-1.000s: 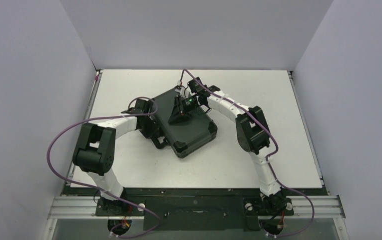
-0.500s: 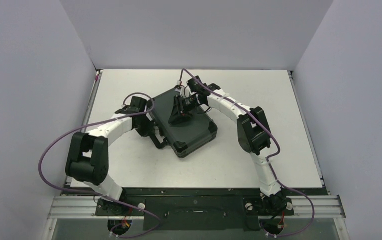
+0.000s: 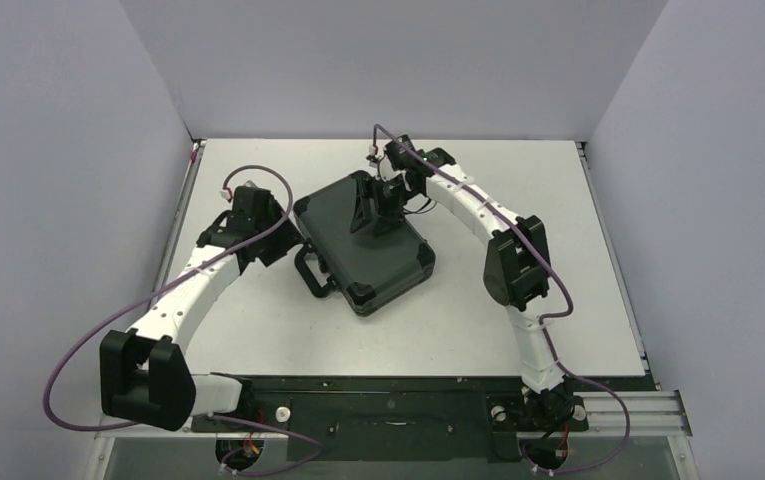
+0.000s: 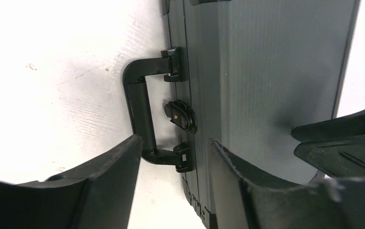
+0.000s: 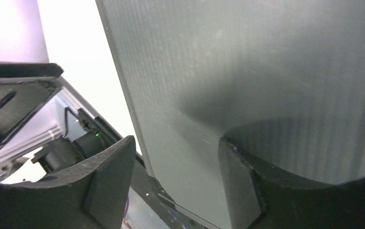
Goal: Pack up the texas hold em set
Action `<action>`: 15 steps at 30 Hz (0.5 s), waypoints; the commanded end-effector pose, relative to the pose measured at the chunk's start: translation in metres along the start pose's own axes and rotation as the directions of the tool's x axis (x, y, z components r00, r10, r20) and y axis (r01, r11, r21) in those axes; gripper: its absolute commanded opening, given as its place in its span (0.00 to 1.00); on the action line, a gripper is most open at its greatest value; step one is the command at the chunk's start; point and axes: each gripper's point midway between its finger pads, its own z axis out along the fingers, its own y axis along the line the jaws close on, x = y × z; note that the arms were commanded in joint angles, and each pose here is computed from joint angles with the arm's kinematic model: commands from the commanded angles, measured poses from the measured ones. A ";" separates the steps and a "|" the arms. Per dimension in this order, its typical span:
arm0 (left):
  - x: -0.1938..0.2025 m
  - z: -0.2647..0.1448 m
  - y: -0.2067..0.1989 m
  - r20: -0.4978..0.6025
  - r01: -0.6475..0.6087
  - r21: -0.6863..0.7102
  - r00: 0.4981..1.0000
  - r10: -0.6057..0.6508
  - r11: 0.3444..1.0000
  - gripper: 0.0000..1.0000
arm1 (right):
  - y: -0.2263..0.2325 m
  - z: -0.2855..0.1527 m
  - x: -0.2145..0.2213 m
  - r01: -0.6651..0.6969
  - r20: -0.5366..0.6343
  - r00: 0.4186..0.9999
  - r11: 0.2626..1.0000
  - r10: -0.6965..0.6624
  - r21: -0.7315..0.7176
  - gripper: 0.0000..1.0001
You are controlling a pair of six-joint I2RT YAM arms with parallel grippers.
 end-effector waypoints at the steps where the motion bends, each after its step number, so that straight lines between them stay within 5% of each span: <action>1: -0.023 -0.026 -0.013 0.087 -0.045 0.059 0.995 0.039 0.997 0.56 | -0.021 -0.047 -0.017 0.028 0.110 0.993 0.980 -0.050 0.196 0.66; 8: -0.042 -0.064 -0.027 0.188 -0.125 0.132 0.977 0.099 0.983 0.77 | 0.013 -0.113 -0.043 0.077 0.279 0.950 0.971 -0.140 0.225 0.80; 10: -0.048 -0.075 -0.031 0.218 -0.144 0.148 0.970 0.110 0.979 0.99 | 0.024 -0.133 -0.047 0.093 0.328 0.930 0.968 -0.169 0.235 0.80; 15: -0.061 -0.102 -0.037 0.294 -0.167 0.178 0.950 0.109 0.970 0.96 | 0.045 -0.183 -0.057 0.124 0.465 0.849 0.950 -0.250 0.285 0.82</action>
